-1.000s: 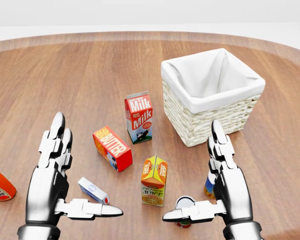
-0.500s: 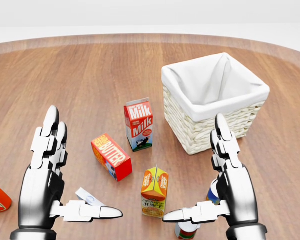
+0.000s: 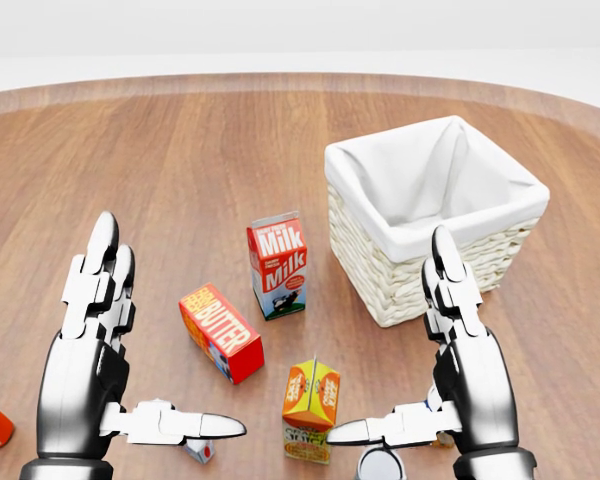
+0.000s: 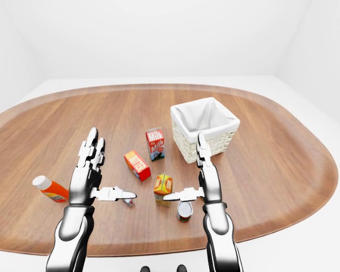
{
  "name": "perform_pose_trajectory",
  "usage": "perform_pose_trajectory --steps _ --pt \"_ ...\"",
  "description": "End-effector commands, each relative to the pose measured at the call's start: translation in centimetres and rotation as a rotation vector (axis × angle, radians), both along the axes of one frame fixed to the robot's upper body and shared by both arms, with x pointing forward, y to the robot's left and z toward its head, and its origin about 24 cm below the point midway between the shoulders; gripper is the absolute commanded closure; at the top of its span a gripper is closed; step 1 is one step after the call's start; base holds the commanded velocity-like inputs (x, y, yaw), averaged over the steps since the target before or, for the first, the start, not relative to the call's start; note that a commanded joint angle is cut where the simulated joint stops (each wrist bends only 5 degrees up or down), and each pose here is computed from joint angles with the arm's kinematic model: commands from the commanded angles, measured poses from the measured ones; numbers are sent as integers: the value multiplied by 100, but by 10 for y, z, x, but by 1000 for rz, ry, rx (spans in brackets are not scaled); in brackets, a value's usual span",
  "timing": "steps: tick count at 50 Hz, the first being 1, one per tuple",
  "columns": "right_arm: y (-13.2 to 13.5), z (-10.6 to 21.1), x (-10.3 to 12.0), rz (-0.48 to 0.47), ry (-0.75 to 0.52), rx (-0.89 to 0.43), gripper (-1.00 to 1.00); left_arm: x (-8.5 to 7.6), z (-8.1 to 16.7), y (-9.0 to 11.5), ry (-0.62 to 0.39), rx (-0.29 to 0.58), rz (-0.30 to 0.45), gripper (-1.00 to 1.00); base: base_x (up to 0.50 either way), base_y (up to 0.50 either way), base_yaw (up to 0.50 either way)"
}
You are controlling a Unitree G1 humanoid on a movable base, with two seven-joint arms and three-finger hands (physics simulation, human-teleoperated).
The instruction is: Pick up the alphabet soup and the tomato sauce, and put them in the basket.
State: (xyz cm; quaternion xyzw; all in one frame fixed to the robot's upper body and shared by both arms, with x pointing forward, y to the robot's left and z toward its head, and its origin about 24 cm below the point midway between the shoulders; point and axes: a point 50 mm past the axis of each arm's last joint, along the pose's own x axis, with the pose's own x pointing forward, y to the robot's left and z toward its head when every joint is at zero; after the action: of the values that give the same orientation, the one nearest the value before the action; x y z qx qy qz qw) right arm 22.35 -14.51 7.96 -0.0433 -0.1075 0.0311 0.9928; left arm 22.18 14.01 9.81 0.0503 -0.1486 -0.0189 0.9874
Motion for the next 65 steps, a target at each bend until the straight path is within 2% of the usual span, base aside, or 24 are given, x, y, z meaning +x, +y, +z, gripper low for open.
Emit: perform_pose_trajectory --steps 1,26,31,65 --pt "0 -2 0 1 10 -1 -100 0 -1 0 4 1 -2 -100 12 0 0" --pt "0 -3 -1 2 11 -5 -100 -1 1 -1 -2 0 -7 -100 12 0 0" --pt "0 -2 -1 2 11 -4 -100 -1 2 -2 -5 -34 -36 -100 12 0 0" --pt "2 -4 -4 21 18 2 -100 -1 1 -4 -4 -20 -42 -100 11 0 0"
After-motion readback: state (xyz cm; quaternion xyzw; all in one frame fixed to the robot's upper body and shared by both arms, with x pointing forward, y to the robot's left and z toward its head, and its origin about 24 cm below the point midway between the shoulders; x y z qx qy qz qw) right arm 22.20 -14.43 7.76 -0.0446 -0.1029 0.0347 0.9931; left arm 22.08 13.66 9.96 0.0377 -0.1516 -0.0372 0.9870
